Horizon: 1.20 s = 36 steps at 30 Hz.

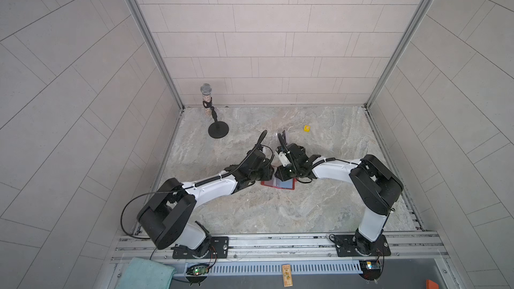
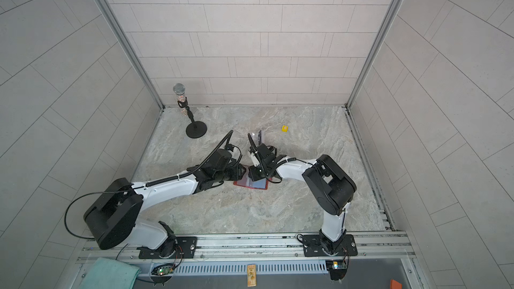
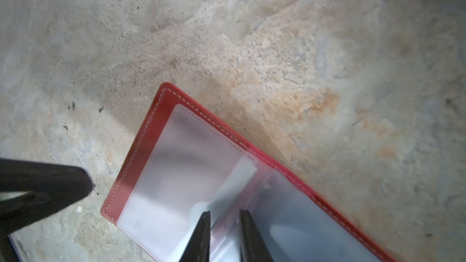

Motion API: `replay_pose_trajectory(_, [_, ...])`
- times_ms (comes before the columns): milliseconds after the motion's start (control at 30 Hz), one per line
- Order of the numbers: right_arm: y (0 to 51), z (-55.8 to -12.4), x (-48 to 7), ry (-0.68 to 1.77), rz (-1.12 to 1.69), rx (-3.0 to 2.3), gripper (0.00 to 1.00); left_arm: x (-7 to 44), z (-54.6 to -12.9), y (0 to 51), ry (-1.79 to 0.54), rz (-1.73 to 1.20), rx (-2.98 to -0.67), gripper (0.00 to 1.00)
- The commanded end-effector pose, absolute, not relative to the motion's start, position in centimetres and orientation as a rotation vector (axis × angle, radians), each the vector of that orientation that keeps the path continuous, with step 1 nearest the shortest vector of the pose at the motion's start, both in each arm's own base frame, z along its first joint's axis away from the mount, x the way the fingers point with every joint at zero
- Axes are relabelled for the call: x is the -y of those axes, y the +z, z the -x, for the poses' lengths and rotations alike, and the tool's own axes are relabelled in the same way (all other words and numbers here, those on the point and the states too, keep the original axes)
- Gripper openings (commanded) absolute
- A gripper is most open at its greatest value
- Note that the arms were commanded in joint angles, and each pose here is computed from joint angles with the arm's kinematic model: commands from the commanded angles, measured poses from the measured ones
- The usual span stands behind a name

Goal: Put the credit cards into the card holder

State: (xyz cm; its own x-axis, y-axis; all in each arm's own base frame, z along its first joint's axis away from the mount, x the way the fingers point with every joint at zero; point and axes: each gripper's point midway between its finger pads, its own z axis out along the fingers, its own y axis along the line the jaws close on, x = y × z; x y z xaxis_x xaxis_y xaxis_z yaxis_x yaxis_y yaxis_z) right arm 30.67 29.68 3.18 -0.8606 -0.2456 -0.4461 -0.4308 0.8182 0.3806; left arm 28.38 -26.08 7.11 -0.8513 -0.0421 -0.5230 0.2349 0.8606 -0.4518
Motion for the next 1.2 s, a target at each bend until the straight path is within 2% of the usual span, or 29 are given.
replay_pose_trajectory(0, [1.4,-29.9,-28.7,0.589,0.543,-2.686,0.19,26.5,-28.4,5.7,-0.719,-0.161,-2.540,0.45])
replay_pose_trajectory(267, [1.2,-29.4,-28.1,0.543,0.587,-2.701,0.18,26.5,-28.4,2.9,-0.707,-0.124,-2.600,0.41])
replay_pose_trajectory(467, [3.3,-29.6,-28.3,0.575,0.574,-2.652,0.23,25.7,-28.1,2.6,-0.673,-0.096,-2.611,0.38])
replay_pose_trajectory(633, [6.4,-30.3,-28.2,0.597,0.542,-2.584,0.29,25.5,-28.5,5.0,-0.652,-0.129,-2.573,0.39])
replay_pose_trajectory(833, [9.5,-31.8,-26.8,0.627,0.458,-2.542,0.30,25.2,-30.4,8.3,-0.621,-0.125,-2.503,0.42])
replay_pose_trajectory(1167, [12.8,-36.4,-24.0,0.615,0.334,-2.552,0.32,25.2,-36.2,11.4,-0.741,-0.065,-2.457,0.45])
